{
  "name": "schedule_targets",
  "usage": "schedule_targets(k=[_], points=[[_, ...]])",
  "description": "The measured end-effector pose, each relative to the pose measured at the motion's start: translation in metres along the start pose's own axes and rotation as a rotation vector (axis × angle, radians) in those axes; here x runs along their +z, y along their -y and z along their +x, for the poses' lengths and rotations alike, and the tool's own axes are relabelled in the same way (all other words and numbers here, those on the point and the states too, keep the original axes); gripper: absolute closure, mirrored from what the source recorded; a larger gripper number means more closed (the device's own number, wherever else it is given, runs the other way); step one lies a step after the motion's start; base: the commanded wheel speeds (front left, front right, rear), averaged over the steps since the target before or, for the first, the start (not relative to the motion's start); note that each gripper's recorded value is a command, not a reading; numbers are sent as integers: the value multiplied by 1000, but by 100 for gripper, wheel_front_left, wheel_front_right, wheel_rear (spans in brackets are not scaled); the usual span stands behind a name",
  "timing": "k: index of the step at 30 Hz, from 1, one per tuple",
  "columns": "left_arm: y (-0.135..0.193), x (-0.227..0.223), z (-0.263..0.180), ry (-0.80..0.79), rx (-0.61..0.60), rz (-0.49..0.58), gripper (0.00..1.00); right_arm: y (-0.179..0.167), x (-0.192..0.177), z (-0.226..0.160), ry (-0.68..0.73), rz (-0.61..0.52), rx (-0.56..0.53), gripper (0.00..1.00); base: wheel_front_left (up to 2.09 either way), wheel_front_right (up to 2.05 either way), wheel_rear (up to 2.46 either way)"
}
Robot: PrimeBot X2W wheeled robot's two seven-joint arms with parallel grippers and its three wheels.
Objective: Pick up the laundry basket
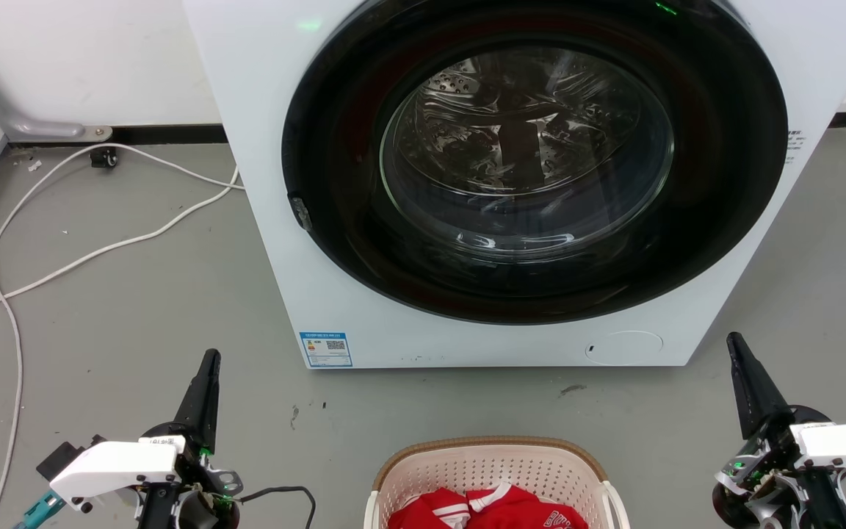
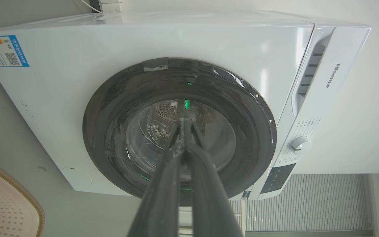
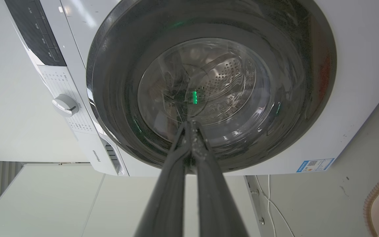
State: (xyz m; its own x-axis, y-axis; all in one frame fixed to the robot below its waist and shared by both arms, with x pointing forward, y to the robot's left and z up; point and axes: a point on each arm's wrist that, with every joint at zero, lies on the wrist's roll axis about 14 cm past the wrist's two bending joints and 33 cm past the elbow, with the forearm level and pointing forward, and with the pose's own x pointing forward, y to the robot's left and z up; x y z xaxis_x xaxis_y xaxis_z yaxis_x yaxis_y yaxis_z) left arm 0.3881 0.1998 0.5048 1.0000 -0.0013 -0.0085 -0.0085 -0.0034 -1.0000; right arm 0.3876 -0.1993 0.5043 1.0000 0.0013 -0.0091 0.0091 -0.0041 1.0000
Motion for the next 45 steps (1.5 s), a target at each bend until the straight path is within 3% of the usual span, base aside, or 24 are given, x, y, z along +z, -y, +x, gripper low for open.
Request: schedule_targets(k=[8, 9, 13, 19, 45], points=[[0, 0, 0, 0, 0, 0, 100, 0, 0, 0, 0, 0, 0, 100, 0, 0, 0], [-3, 0, -1, 0, 8, -1, 0, 3, 0, -1, 0, 1, -8, 0, 0, 0, 0], [-23, -1, -10, 4, 68, -7, 0, 24, 1, -11, 9, 5, -70, 0, 0, 0, 0], [-21, 3, -10, 28, 65, 44, 0, 25, 6, -12, 33, -53, -78, 0, 0, 0, 0], [0, -6, -7, 36, 42, 601, 0, -6, 2, -11, 47, -657, 7, 0, 0, 0, 0]])
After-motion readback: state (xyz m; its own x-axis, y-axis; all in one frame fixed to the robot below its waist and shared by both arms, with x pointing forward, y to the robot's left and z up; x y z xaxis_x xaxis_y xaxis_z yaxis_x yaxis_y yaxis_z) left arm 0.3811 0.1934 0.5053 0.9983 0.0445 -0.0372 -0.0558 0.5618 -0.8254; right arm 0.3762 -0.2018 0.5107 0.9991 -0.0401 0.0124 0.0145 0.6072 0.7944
